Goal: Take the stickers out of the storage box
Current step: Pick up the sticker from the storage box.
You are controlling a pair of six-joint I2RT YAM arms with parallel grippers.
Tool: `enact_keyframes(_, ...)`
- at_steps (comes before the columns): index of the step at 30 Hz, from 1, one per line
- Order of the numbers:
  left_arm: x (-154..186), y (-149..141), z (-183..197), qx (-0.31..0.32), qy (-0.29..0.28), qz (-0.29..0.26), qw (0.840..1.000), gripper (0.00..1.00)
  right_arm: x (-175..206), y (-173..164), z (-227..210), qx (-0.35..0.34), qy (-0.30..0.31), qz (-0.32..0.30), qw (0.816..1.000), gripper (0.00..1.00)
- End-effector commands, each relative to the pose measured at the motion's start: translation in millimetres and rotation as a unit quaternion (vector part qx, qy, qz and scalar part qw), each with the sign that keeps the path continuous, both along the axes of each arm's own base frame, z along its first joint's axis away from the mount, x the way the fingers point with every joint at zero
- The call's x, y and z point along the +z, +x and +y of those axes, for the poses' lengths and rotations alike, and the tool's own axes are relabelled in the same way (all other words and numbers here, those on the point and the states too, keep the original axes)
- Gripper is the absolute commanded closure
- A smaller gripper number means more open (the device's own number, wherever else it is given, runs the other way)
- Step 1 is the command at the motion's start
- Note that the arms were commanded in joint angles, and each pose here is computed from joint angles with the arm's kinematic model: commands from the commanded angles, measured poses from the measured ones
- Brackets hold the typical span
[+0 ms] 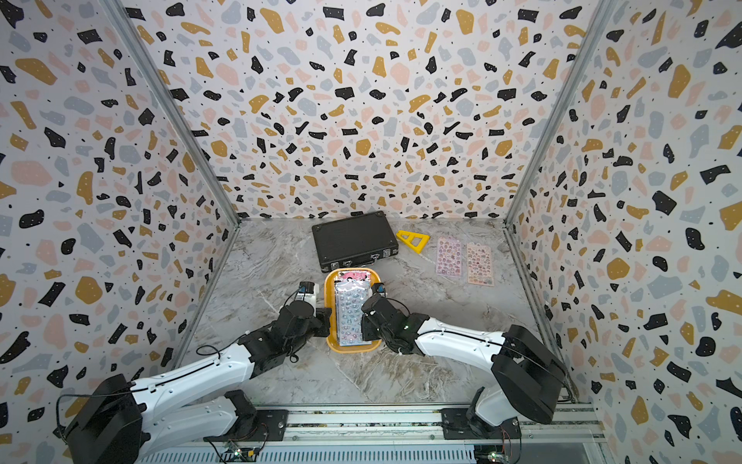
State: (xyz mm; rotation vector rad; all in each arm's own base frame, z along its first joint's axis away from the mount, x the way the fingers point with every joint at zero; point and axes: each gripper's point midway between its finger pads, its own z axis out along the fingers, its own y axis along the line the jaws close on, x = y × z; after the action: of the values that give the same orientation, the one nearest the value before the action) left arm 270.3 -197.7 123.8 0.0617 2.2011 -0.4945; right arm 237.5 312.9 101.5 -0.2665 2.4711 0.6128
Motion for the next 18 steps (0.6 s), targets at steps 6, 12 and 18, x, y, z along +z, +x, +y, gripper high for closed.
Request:
enact_keyframes(6,33.1,8.7,-9.9,0.001,-0.041,-0.04,0.998,1.0,-0.4,13.2,5.1,-0.025,-0.022,-0.014,0.999,0.49)
enact_keyframes(12,33.6,8.4,-10.6,-0.001,-0.044,-0.04,0.998,1.0,-7.6,14.2,13.9,-0.018,-0.016,-0.007,1.0,0.48)
enact_keyframes(18,34.8,8.1,-10.4,-0.001,-0.045,-0.041,0.998,1.0,-13.0,15.1,19.8,-0.013,-0.019,0.002,1.0,0.47)
